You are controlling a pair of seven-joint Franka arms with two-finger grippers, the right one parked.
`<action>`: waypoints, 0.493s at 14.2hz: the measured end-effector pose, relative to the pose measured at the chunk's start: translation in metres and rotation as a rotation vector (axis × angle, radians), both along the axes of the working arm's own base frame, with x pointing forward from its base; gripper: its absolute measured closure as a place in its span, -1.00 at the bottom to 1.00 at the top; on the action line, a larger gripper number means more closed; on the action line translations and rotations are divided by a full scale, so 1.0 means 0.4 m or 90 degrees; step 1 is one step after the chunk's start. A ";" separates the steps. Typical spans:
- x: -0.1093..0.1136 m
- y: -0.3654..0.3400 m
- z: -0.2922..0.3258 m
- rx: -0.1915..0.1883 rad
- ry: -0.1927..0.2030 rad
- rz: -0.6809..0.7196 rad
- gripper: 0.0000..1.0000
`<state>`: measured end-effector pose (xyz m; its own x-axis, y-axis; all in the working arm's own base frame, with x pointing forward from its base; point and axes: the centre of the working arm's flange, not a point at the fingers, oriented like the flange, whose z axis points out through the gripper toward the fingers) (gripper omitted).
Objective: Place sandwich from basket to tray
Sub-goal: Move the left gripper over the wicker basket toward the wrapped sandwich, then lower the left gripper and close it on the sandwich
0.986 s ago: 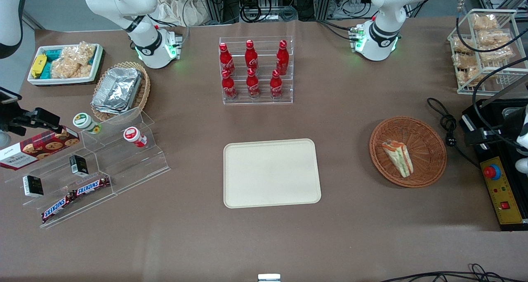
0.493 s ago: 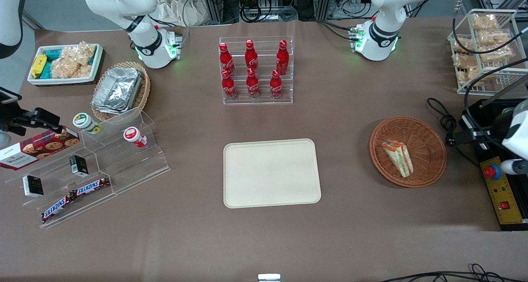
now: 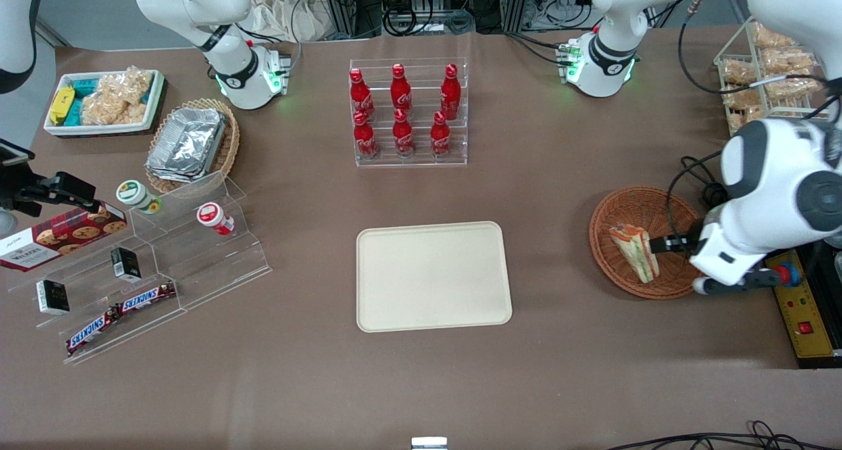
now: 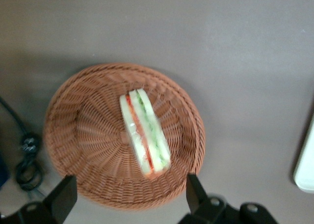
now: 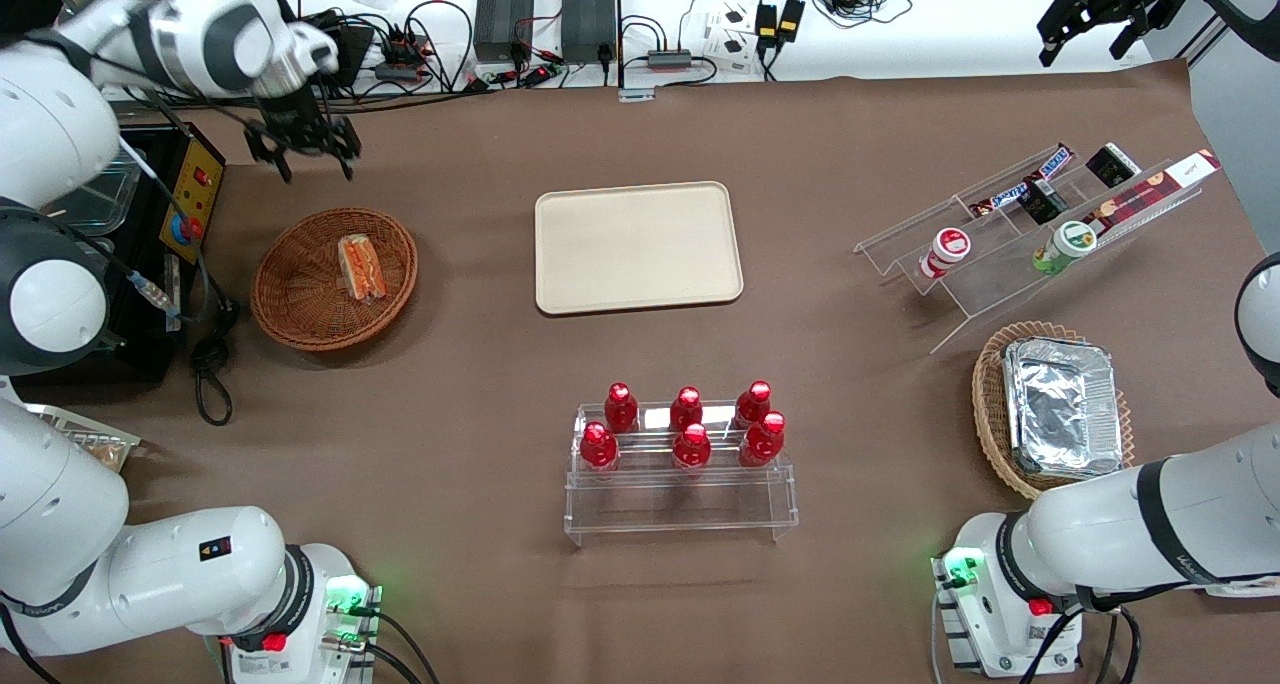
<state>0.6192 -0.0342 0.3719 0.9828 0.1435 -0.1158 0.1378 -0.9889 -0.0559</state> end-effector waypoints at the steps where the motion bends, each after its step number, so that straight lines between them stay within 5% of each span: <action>1: -0.021 -0.004 -0.052 -0.001 0.002 0.010 -0.98; 7: -0.105 -0.014 -0.244 -0.013 -0.042 0.087 -0.98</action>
<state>0.5774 -0.0398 0.2743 0.9598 0.2752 -0.0552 0.2744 -0.9614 -0.0226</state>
